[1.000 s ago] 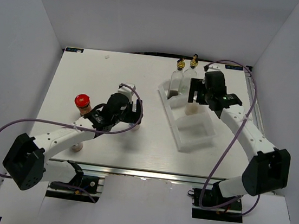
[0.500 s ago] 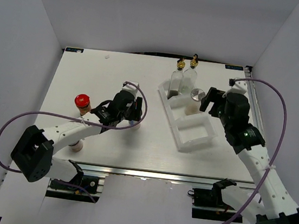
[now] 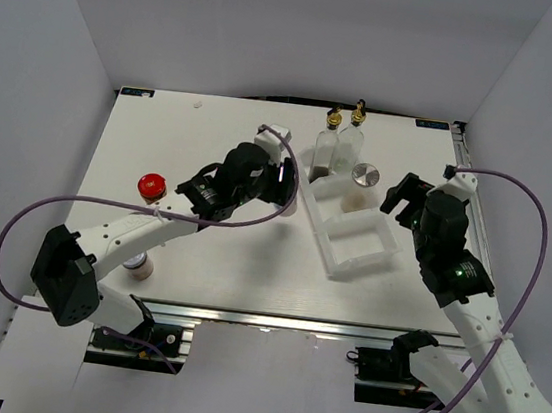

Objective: Organize the condiment bottles

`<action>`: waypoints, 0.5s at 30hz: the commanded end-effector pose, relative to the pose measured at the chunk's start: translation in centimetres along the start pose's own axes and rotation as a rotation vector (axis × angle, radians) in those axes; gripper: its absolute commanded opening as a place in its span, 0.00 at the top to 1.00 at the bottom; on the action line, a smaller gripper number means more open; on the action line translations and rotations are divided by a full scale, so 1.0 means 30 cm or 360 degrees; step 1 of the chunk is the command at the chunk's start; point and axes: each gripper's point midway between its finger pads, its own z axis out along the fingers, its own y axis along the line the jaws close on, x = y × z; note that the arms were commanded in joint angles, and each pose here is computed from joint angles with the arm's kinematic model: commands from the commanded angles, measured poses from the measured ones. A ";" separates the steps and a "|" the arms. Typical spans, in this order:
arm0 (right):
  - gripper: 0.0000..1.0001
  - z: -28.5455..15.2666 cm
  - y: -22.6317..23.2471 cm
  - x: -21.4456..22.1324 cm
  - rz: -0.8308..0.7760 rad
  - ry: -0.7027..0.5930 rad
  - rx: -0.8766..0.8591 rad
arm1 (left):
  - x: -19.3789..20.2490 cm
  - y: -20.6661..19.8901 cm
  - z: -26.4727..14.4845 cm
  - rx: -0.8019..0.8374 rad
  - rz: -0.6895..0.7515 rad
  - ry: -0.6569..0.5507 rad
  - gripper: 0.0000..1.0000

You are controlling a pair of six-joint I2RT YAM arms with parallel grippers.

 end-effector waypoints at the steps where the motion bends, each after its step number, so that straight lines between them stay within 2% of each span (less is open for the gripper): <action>1: 0.10 -0.006 -0.033 -0.059 0.0097 -0.0143 0.0091 | -0.184 -0.132 0.004 0.0190 0.0032 -0.0213 1.00; 7: 0.11 -0.009 -0.061 -0.064 0.0101 -0.0172 0.0156 | -0.250 -0.227 0.124 0.0254 0.0072 -0.0222 1.00; 15: 0.11 -0.014 -0.071 -0.068 0.0097 -0.0182 0.0175 | -0.204 -0.288 0.255 0.0284 0.0136 -0.0127 1.00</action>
